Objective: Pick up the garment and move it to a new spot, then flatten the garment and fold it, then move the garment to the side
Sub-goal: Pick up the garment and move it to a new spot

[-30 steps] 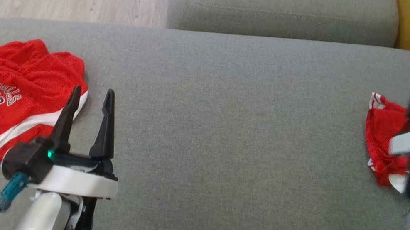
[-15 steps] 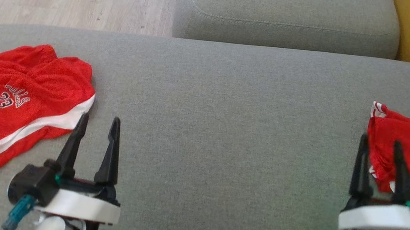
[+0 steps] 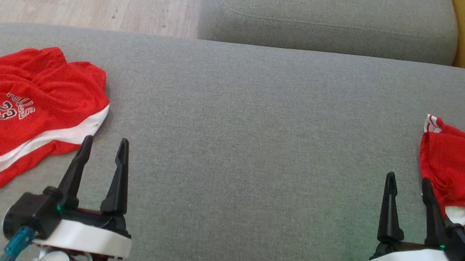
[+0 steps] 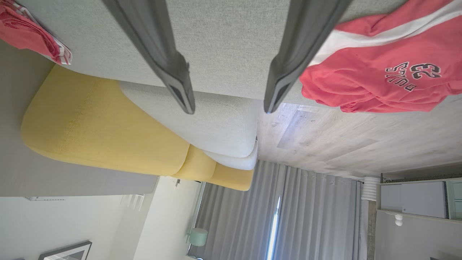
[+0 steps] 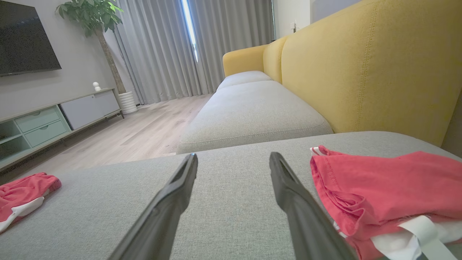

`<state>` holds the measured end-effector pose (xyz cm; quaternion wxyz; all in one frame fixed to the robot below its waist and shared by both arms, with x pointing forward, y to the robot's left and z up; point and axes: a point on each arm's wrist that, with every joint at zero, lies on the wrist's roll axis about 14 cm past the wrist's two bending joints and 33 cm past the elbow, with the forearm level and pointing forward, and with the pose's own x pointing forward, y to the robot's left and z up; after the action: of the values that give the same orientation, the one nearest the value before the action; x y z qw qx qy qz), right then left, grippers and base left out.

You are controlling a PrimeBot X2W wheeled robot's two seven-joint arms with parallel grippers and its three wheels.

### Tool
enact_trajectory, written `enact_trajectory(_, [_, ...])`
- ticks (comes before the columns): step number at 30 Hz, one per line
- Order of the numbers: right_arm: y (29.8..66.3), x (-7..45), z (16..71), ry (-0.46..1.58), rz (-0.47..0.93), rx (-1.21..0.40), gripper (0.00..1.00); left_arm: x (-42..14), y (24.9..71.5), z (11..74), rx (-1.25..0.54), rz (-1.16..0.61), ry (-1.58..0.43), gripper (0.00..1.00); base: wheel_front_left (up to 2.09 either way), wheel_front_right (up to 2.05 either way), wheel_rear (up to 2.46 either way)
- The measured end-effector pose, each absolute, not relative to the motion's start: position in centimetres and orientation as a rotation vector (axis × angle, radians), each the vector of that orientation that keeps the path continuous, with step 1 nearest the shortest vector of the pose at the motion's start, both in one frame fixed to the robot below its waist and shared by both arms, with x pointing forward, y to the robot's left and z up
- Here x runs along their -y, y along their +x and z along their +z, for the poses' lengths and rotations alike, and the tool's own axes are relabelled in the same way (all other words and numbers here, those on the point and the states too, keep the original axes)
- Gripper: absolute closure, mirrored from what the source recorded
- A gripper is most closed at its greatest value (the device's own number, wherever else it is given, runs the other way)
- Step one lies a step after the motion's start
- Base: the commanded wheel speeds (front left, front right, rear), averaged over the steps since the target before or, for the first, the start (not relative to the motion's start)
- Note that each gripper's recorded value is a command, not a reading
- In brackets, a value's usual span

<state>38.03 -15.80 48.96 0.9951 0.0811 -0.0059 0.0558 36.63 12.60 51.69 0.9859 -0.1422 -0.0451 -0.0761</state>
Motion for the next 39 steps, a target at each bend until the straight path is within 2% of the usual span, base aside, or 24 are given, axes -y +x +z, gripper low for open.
enact_trajectory(14, [38.4,14.4,49.0,0.156,0.153,0.01,0.0,-13.7,36.3,51.5,0.089,-0.118,-0.281,0.0,0.0,0.0,0.0])
enact_trajectory(39, [37.3,0.2,47.8,0.188,0.573,-0.071,0.0,-25.3,30.8,51.0,0.118,0.249,-0.212,0.0,0.0,0.0,0.0])
